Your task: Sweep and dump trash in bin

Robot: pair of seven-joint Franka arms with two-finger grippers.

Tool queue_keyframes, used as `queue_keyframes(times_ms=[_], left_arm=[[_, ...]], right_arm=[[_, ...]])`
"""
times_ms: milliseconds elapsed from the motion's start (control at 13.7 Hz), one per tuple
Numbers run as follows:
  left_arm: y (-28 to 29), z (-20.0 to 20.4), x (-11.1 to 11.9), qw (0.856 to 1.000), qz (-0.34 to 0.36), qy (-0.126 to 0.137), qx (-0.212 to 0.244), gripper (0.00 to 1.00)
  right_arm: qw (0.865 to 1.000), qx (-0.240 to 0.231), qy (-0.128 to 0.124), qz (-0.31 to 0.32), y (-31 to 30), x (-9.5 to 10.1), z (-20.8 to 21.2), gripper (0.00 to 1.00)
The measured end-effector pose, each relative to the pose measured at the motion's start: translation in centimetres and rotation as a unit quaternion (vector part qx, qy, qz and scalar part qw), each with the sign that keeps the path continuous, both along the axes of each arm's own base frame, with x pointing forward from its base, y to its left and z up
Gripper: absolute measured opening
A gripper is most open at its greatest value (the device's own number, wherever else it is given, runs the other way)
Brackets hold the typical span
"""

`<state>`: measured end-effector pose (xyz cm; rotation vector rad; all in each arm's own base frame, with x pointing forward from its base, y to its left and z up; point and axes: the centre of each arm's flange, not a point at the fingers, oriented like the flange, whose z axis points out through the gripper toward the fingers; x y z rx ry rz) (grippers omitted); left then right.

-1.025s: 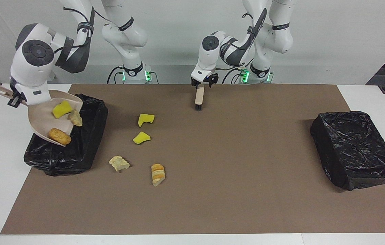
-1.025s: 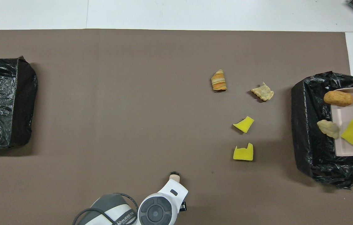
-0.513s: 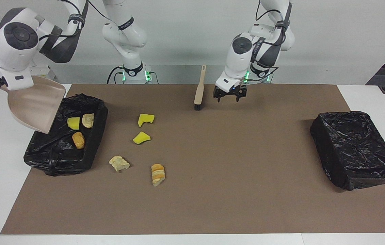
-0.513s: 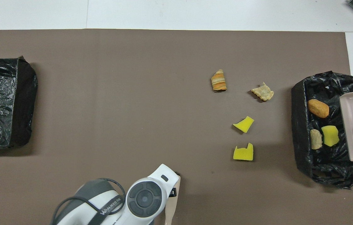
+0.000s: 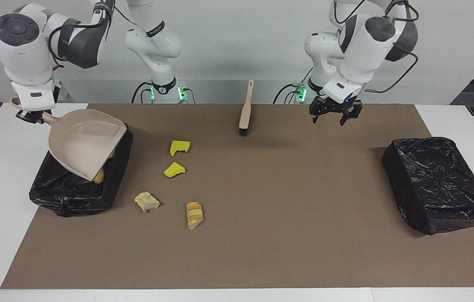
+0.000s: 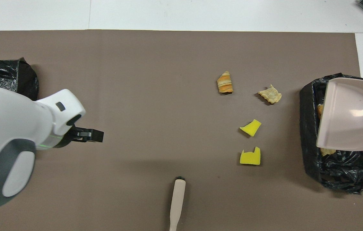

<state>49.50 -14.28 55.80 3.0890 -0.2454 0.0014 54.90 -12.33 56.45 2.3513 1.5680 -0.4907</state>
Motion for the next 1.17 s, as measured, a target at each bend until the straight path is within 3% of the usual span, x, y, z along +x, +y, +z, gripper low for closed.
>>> queue_keyframes(times_ms=[220,512,805,1171], left_arm=[[3.8,5.0,1.0,0.999,-0.026,-0.024,0.021,1.00],[6.7,9.1,2.2,0.999,-0.026,-0.021,0.030,1.00],[7.7,9.1,3.5,0.999,-0.026,-0.009,0.028,1.00],[8.9,9.1,3.6,1.000,-0.021,-0.008,0.021,1.00]], right_arm=[[0.995,0.019,-0.039,-0.085,7.6,0.9,-1.6,0.33],[0.976,0.044,-0.062,-0.202,18.3,1.0,-5.8,0.33],[0.940,0.074,-0.094,-0.320,29.2,1.4,-10.7,0.33],[0.890,0.104,-0.119,-0.427,41.6,0.2,-16.7,0.33]])
